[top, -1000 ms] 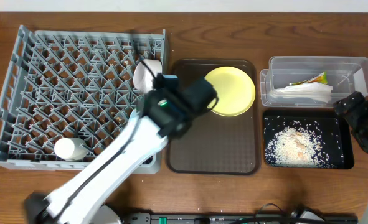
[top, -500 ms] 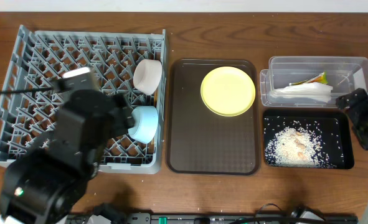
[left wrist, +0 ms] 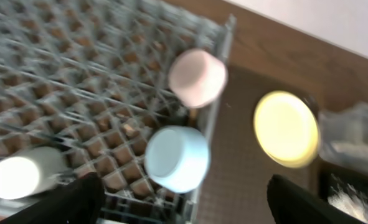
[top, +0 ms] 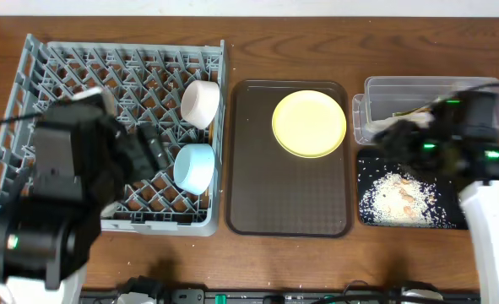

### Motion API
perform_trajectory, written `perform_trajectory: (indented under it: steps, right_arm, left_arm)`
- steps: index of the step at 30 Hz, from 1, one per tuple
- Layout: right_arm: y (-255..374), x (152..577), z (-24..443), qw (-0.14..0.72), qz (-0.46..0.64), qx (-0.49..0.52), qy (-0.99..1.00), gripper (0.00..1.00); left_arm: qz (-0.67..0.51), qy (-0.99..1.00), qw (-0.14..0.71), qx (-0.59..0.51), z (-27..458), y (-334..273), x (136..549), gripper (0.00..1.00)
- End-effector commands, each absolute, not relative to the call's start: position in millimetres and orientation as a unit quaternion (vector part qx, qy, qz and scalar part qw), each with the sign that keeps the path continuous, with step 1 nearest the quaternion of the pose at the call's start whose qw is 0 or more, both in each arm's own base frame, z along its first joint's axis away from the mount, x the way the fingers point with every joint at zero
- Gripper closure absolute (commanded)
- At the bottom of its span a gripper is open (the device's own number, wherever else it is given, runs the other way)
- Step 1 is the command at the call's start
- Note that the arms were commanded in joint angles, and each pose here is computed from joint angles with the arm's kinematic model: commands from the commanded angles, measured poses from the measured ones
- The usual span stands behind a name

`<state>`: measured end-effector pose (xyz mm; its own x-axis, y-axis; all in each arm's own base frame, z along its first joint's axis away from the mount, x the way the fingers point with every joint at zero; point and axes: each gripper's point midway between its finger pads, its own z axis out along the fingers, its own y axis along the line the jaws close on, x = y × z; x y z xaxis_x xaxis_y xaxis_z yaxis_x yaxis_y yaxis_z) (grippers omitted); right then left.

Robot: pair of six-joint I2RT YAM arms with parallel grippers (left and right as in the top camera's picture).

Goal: Sort waste into correct bins and load items into the dishwasher
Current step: 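Grasp the yellow plate edge with the right gripper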

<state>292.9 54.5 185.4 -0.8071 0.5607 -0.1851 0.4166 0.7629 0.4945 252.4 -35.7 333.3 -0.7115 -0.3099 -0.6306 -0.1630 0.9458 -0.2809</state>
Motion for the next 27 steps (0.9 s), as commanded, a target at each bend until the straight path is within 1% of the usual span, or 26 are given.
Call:
perform_trajectory:
  steps: [1,2,3,7,10,14,17,20,23,25,27]
  right_arm:
    - [58,292,172,0.179,0.121,0.352,0.911,0.53]
    - [65,292,169,0.184,0.106,0.356,0.910,0.56]
    - [72,294,165,0.189,0.093,0.355,0.911,0.58]
    - [102,301,139,0.187,0.058,0.342,0.919,0.59]
    - [125,316,110,0.175,0.054,0.325,0.928,0.60]
    - [136,330,68,0.151,0.030,0.321,0.934,0.57]
    - [135,335,40,0.126,0.006,0.328,0.936,0.52]
    - [134,342,21,0.119,-0.005,0.327,0.938,0.49]
    - [136,347,5,0.116,-0.006,0.322,0.940,0.55]
    - [137,345,-1,0.107,-0.007,0.322,0.941,0.61]
    - [137,343,-3,0.102,-0.009,0.321,0.942,0.76]
  left_arm:
    - [-0.185,0.930,0.313,-0.048,325,-69,259,0.13]
    - [-0.192,0.932,0.307,-0.033,322,-73,261,0.13]
    - [-0.194,0.933,0.302,-0.019,319,-75,263,0.13]
    - [-0.186,0.938,0.292,0.001,312,-76,269,0.13]
    - [-0.188,0.937,0.295,0.002,313,-76,268,0.13]
    - [-0.199,0.932,0.302,0.019,320,-80,261,0.13]
    - [-0.188,0.934,0.304,0.016,320,-76,256,0.13]
    - [-0.184,0.937,0.298,0.014,318,-74,252,0.13]
    - [-0.183,0.939,0.292,0.013,315,-74,253,0.13]
    - [-0.181,0.940,0.289,0.011,314,-74,253,0.13]
    - [-0.175,0.942,0.286,0.009,312,-72,253,0.13]
